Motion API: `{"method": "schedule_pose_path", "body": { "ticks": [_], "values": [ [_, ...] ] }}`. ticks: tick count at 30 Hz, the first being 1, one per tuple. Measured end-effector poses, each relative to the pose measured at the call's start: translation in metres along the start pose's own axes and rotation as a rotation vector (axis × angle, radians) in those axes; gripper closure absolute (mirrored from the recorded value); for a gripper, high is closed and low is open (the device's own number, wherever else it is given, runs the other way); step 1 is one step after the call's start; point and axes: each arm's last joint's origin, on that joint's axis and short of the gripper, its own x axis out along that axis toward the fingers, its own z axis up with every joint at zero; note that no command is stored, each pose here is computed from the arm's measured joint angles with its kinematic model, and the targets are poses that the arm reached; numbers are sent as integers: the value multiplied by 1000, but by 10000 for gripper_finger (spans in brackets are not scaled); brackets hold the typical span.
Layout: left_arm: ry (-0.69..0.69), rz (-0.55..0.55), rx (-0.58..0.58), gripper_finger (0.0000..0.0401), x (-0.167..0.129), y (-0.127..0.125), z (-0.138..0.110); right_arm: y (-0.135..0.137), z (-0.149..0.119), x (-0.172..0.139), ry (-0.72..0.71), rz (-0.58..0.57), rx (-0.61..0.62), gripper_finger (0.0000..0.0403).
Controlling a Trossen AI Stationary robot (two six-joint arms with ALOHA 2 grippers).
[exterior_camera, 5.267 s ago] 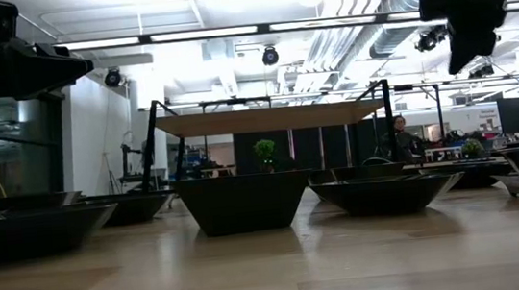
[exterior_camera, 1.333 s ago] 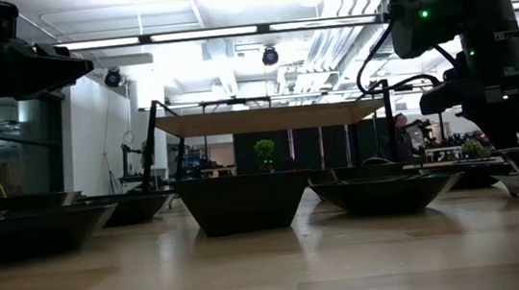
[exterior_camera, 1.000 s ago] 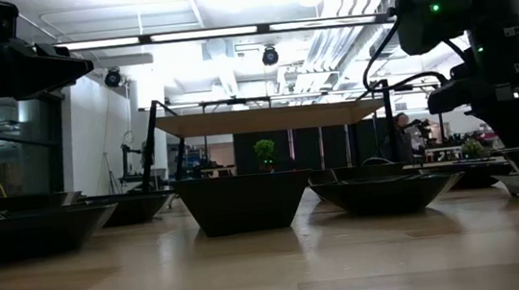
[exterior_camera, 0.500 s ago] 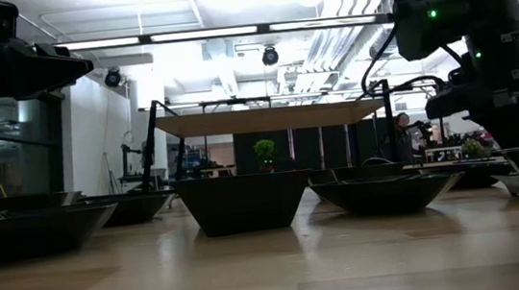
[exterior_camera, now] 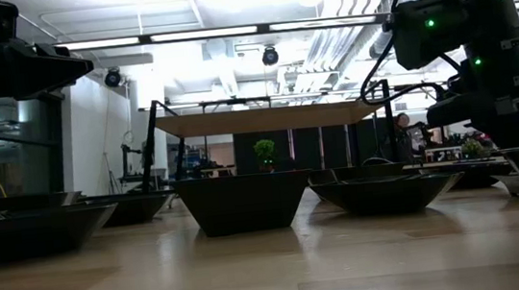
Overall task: Pick & Place Mini shaped plates
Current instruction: Put the black square plate on the shelf
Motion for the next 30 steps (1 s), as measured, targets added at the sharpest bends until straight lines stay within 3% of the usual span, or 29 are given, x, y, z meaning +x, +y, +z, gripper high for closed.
{"method": "schedule_pose_path", "body": {
  "ticks": [12, 24, 30],
  "values": [
    [0, 0, 0, 345, 0, 0, 0, 2, 0, 0, -1, 23, -14, 329],
    [0, 0, 0, 345, 0, 0, 0, -4, -2, 17, 44, 46, -12, 328],
    [0, 0, 0, 345, 0, 0, 0, -2, -1, 9, 37, 20, -42, 338]
  ]
}}
